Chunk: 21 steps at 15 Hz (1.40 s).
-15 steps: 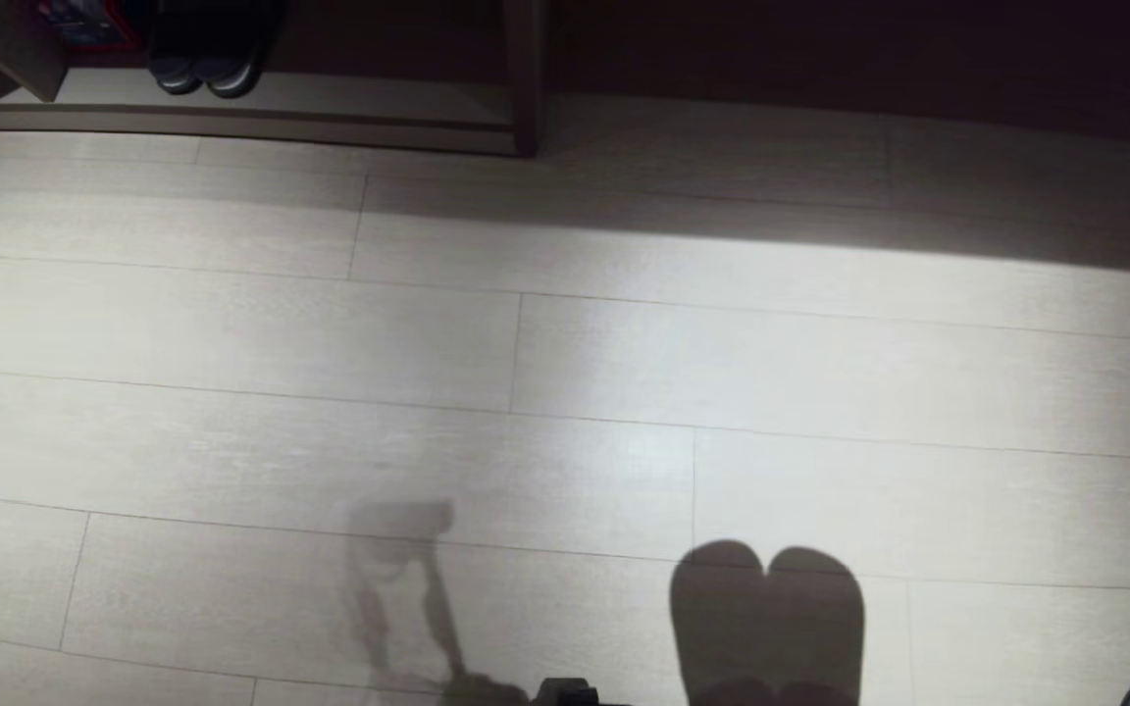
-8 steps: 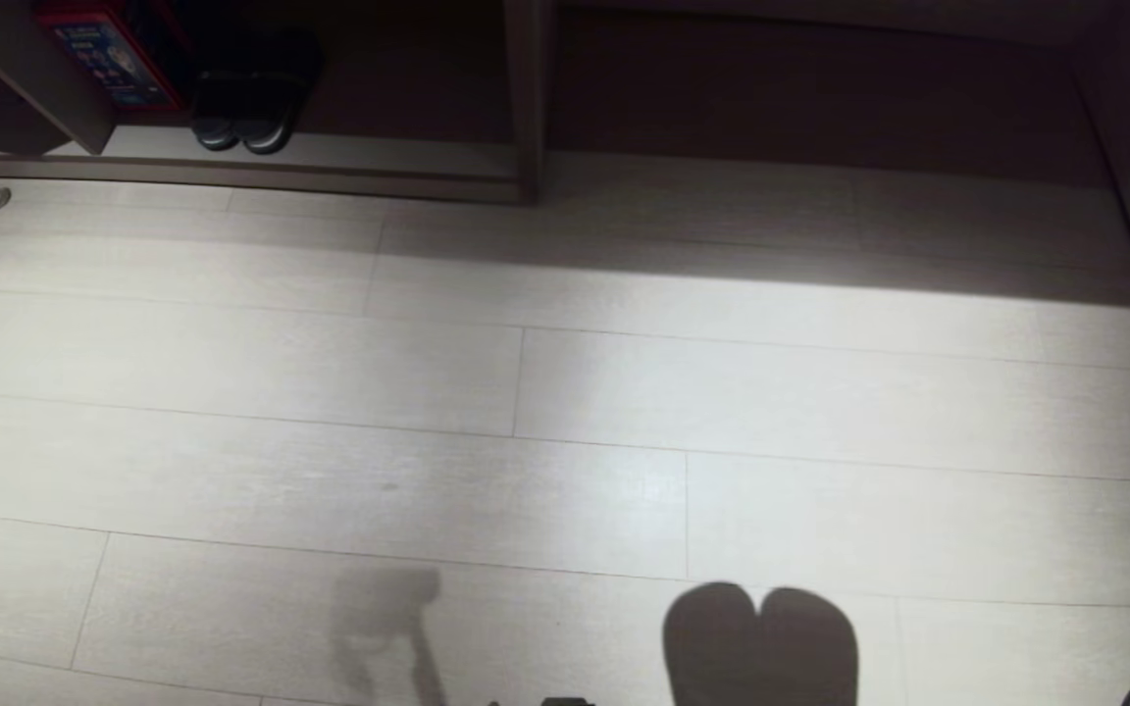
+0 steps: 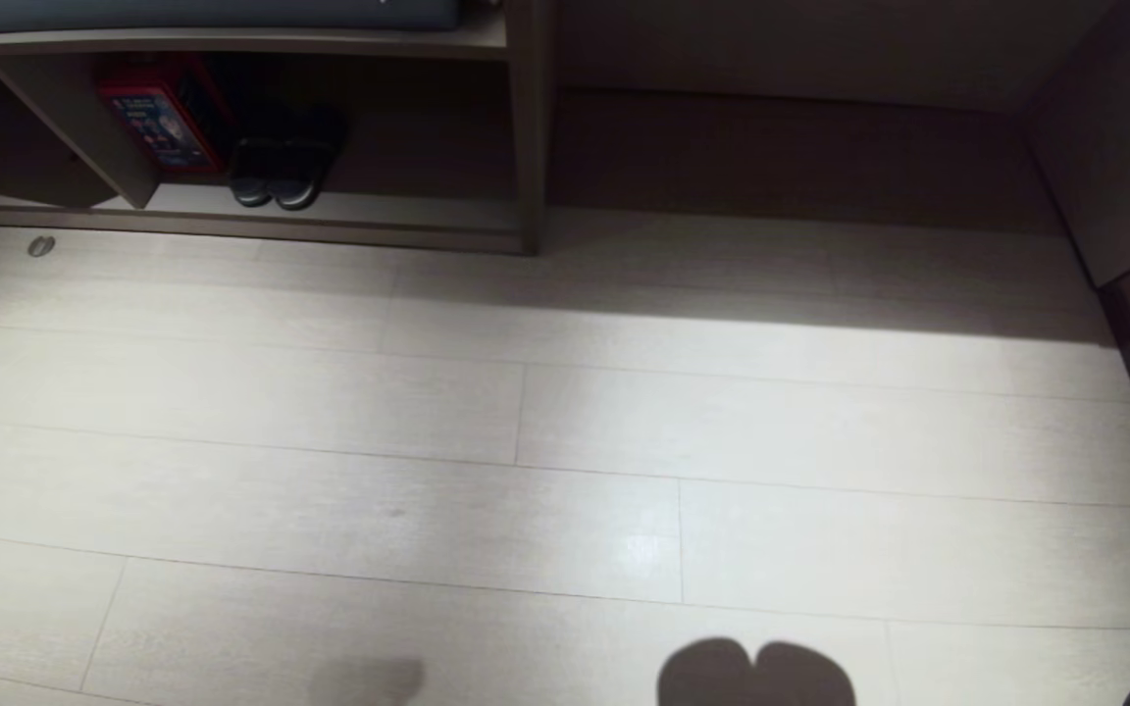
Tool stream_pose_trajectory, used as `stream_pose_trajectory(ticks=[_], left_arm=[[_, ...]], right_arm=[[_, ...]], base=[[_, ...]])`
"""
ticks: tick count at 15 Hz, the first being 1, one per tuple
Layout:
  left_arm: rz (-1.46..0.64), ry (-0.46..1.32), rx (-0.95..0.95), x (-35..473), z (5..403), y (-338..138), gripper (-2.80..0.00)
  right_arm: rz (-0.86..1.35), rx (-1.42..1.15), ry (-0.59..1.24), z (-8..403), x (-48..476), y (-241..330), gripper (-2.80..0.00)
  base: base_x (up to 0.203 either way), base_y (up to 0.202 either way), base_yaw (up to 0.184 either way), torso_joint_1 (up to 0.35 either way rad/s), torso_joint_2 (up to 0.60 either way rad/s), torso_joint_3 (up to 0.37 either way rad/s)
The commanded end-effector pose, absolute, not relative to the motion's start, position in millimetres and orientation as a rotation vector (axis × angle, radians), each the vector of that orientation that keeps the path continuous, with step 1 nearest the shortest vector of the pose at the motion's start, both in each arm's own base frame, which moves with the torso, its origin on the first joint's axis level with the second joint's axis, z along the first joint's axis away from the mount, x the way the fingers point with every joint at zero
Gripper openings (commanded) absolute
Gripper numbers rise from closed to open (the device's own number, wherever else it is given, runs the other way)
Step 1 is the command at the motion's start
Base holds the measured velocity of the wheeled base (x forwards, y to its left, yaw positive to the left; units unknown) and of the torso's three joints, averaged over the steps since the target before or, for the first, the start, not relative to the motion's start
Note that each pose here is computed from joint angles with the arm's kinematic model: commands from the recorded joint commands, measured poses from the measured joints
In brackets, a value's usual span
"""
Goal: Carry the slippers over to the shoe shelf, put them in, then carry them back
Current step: Place the slippers into the shoe cabinet
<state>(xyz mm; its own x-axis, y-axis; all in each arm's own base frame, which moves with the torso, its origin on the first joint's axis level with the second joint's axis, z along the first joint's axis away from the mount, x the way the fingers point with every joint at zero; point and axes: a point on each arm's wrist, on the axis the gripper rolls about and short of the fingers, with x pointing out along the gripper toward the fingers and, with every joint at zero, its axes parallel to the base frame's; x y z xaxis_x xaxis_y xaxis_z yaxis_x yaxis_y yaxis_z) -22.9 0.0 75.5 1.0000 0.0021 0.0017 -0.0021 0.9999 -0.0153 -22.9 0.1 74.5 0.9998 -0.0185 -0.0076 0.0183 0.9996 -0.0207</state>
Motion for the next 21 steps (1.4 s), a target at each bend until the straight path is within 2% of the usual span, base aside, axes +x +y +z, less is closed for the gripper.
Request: stream_pose_trajectory(ticks=[1, 21], left_arm=[[0.003, 0.000, -0.014, -22.7, 75.2, 0.0, -2.80], [0.003, 0.000, -0.014, -22.7, 75.2, 0.1, -2.80]], right_arm=[[-0.018, -0.021, 0.008, 74.0, -22.9, 0.1, -2.80], [-0.018, -0.021, 0.008, 74.0, -22.9, 0.1, -2.80]], base=[[0.000, 0.000, 0.000, 0.006, 0.00, 0.202], [0.000, 0.000, 0.000, 0.003, 0.00, 0.203]])
